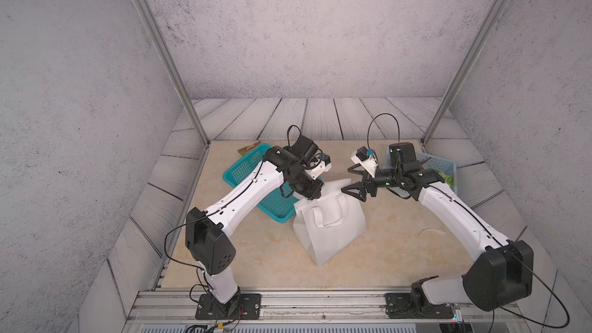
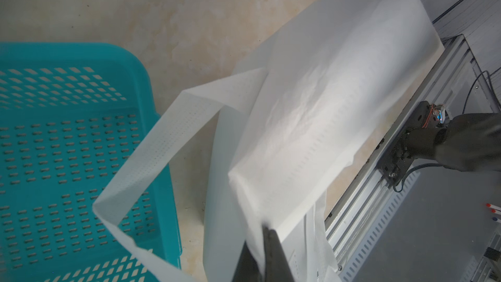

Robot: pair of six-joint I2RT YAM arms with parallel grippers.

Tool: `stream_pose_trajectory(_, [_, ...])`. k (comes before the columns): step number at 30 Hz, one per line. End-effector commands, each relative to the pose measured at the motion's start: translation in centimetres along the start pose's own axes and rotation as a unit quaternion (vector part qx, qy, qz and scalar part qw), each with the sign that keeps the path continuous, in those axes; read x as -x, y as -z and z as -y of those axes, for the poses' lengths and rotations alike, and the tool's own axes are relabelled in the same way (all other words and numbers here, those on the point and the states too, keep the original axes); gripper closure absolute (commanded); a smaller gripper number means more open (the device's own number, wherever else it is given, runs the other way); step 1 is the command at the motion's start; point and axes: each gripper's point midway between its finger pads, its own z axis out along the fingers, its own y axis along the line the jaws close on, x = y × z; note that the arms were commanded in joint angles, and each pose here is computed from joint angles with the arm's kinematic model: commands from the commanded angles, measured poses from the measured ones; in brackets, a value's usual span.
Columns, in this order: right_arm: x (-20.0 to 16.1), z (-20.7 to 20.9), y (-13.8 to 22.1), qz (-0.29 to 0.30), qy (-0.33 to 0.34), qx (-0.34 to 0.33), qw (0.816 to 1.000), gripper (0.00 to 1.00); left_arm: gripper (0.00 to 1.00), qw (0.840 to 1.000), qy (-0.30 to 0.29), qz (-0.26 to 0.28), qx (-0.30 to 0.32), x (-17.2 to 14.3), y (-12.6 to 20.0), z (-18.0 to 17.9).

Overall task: Place the ice pack in the delivery bag
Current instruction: Seal the delivery bag at the center of the board.

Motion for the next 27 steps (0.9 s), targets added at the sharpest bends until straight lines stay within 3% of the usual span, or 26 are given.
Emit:
stream_pose_trajectory(1, [0.8, -0.9, -0.6, 0.006, 0.010, 0.045, 0.999, 0.03, 1.00, 0.999, -0.041, 0.014, 0.015, 0.2, 0.1, -0.1])
stream_pose_trajectory(6, [-0.6, 0.1, -2.5, -0.024, -0.010, 0.060, 0.998, 0.12, 1.00, 0.998, -0.052, 0.021, 0.016, 0.4, 0.1, 0.0])
stream_pose_trajectory(10, [-0.4, -0.7, -2.6, -0.010, -0.006, 0.088, 0.996, 0.19, 1.00, 0.998, -0.061, 0.024, 0.013, 0.5, 0.2, 0.2])
stream_pose_trajectory(19, [-0.9, -1.0, -2.8, -0.014, -0.011, 0.104, 0.994, 0.55, 1.00, 0.996, -0.084, 0.035, 0.002, 0.6, 0.3, 0.6])
stream_pose_trajectory(20, [-1.0, -1.0, -2.8, -0.016, -0.012, 0.103, 0.994, 0.55, 1.00, 0.995, -0.088, 0.037, 0.002, 0.7, 0.4, 0.6])
stream_pose_trajectory(22, [-1.3, -0.9, -2.8, -0.020, -0.012, 0.097, 0.995, 0.42, 1.00, 0.995, -0.095, 0.043, 0.000, 0.8, 0.5, 0.8])
stream_pose_trajectory(24, [-1.6, -1.0, -3.0, -0.018, -0.012, 0.097, 0.995, 0.35, 1.00, 0.994, -0.102, 0.049, -0.003, 0.9, 0.6, 1.0])
stream_pose_trajectory(27, [-1.6, -1.0, -3.1, -0.018, -0.017, 0.105, 0.994, 0.44, 1.00, 0.992, -0.111, 0.054, -0.008, 0.9, 0.5, 1.1])
